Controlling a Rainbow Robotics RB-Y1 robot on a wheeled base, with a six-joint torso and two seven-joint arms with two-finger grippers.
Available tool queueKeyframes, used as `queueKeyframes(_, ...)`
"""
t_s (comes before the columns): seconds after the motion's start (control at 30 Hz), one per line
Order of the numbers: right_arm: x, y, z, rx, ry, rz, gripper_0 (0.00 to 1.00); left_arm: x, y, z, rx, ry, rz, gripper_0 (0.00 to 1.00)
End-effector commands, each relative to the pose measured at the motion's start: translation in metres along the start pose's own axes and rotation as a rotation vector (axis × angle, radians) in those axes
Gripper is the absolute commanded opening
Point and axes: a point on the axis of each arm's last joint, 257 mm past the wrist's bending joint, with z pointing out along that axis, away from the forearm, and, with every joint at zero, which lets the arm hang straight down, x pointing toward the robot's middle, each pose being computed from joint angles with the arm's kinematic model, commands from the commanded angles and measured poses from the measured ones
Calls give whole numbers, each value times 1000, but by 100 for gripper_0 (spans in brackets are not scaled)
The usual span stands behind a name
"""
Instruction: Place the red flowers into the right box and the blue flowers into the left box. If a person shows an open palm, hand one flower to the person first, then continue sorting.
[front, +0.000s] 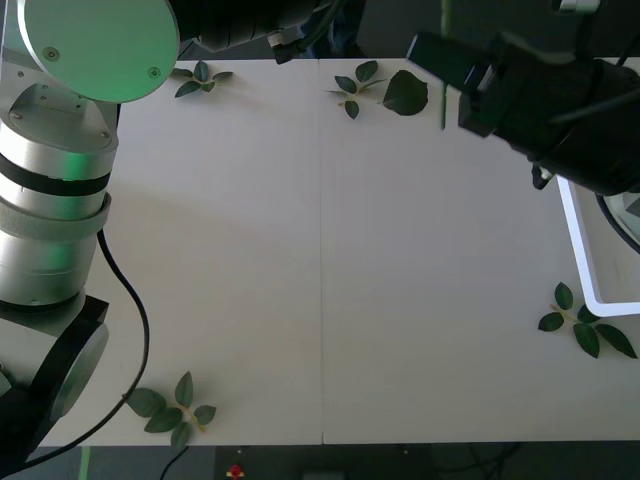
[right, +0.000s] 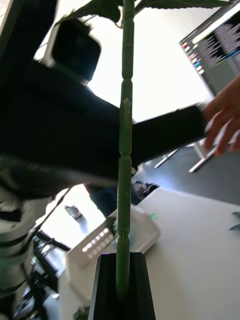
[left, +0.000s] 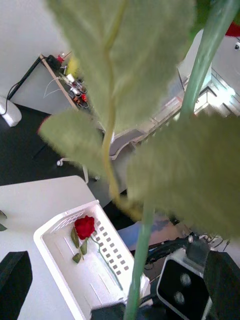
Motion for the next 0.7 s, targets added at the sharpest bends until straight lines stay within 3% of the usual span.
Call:
queueKeyframes(0.03, -27, -19, -2, 89, -65, -106, 0, -12, -11, -9, 21, -32, 55, 100)
queueKeyframes(0.37, -55, -94, -16, 305, -112, -213, 0, -12, -11, -9, 21, -32, 55, 100)
queueKeyframes(0.7, -89, -161, 16, 418, -104, -365, 0, -12, -11, -9, 21, -32, 55, 100)
